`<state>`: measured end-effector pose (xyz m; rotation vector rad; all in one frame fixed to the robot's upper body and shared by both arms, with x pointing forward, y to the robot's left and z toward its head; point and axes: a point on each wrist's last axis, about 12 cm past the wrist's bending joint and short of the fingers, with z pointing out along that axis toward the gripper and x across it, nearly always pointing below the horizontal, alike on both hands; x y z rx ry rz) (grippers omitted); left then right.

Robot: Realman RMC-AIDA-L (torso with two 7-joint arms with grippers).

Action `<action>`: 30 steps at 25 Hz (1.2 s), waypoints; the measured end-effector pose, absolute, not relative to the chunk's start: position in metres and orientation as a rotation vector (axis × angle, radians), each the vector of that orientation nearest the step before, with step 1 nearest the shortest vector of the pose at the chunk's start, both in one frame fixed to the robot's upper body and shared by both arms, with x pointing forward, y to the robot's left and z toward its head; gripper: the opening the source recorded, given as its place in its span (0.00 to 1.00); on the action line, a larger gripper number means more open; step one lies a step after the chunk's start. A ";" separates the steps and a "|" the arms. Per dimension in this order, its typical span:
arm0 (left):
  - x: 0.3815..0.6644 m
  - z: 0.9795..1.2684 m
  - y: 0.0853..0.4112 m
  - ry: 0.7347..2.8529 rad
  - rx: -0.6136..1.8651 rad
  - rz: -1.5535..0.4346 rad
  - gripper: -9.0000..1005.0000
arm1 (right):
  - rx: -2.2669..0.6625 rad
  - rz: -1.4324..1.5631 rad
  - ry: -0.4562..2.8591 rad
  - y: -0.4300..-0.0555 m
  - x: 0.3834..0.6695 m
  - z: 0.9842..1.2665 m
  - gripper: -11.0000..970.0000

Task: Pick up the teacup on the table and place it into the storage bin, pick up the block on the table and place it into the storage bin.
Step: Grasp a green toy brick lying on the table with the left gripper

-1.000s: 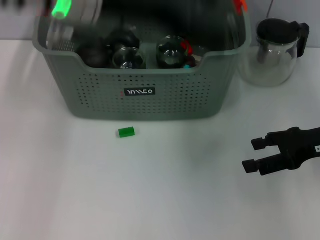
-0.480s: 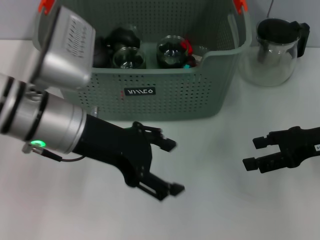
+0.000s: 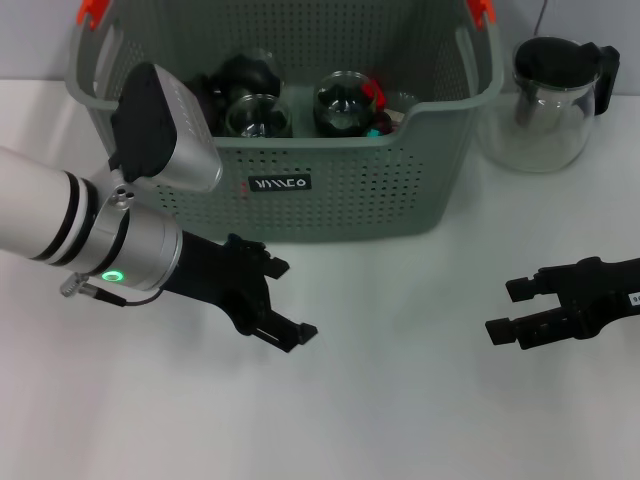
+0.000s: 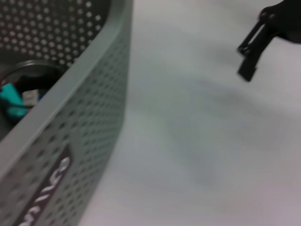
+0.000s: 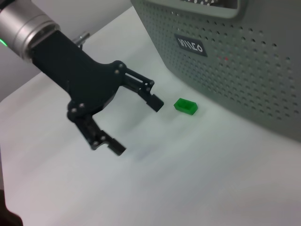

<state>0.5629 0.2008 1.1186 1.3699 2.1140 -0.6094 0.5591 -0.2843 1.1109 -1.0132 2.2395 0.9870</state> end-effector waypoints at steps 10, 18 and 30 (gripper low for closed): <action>0.571 1.101 0.211 2.177 1.298 -0.489 0.94 | -1.011 0.989 2.240 -0.285 0.559 1.111 0.96; 0.578 1.096 0.214 2.205 1.229 -0.434 0.92 | -1.015 0.989 2.240 -0.284 0.559 1.111 0.96; 0.587 1.084 0.214 2.248 1.191 -0.364 0.90 | -1.019 0.989 2.241 -0.284 0.559 1.111 0.96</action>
